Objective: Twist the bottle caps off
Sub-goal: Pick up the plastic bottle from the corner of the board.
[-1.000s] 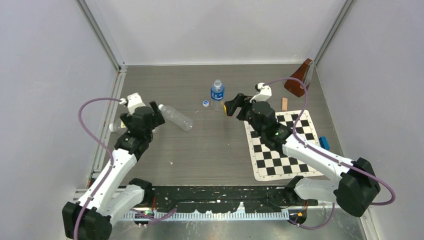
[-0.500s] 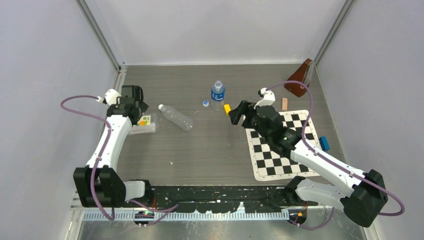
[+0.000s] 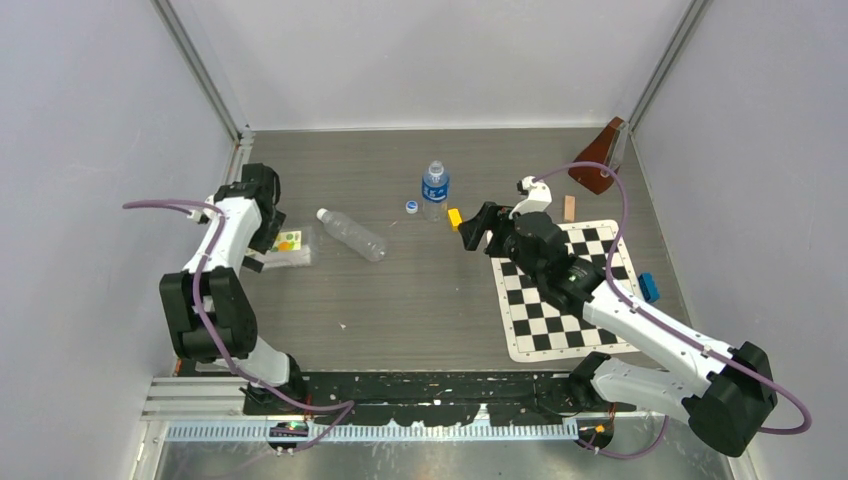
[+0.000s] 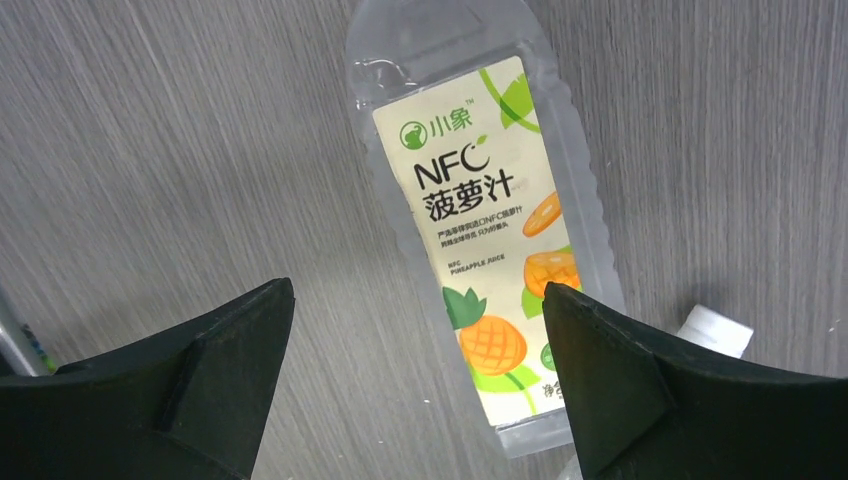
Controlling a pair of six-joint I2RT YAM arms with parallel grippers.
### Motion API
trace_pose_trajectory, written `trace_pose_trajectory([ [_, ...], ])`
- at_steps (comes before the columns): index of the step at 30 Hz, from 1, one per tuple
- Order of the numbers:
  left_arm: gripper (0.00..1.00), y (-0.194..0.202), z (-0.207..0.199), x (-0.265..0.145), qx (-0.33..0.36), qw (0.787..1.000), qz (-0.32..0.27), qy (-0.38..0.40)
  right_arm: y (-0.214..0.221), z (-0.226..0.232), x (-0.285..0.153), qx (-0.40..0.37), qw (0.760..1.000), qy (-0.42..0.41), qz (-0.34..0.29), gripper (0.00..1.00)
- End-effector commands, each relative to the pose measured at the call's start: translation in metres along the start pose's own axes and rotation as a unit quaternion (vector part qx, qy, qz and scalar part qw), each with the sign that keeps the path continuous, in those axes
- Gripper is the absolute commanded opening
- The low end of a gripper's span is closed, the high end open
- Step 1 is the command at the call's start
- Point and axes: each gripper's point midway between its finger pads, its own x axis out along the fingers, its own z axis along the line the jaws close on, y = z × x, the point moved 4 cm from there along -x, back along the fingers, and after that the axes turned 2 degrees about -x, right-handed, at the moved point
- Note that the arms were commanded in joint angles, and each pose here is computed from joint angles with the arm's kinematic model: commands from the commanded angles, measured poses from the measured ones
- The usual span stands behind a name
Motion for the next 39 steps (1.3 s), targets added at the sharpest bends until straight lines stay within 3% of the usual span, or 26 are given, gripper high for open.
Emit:
trace_pose_trajectory([
  [1, 0.99, -0.008, -0.013, 0.004, -0.067, 0.998, 0.001, 0.010, -0.013, 0.003, -0.008, -0.008, 1.000, -0.006, -0.024, 0.86],
  [9, 0.99, -0.009, -0.021, 0.026, -0.095, 0.995, -0.001, -0.002, -0.009, 0.000, -0.006, -0.009, 1.000, -0.001, -0.022, 0.86],
  [22, 0.92, 0.018, -0.015, 0.064, -0.069, 0.997, 0.026, -0.022, -0.002, 0.000, 0.000, -0.008, 1.000, 0.001, -0.004, 0.86],
  [31, 0.68, 0.015, -0.005, 0.059, -0.046, 0.998, 0.016, -0.026, -0.004, 0.002, 0.001, -0.007, 1.000, 0.001, -0.006, 0.86],
  [34, 0.57, 0.011, -0.004, 0.052, -0.033, 0.999, 0.005, 0.009, -0.003, 0.001, 0.000, -0.006, 1.000, 0.002, -0.004, 0.86],
  [39, 0.48, 0.012, 0.002, 0.043, -0.035, 0.997, -0.008, 0.071, -0.001, 0.001, 0.001, -0.006, 1.000, 0.002, -0.002, 0.86],
])
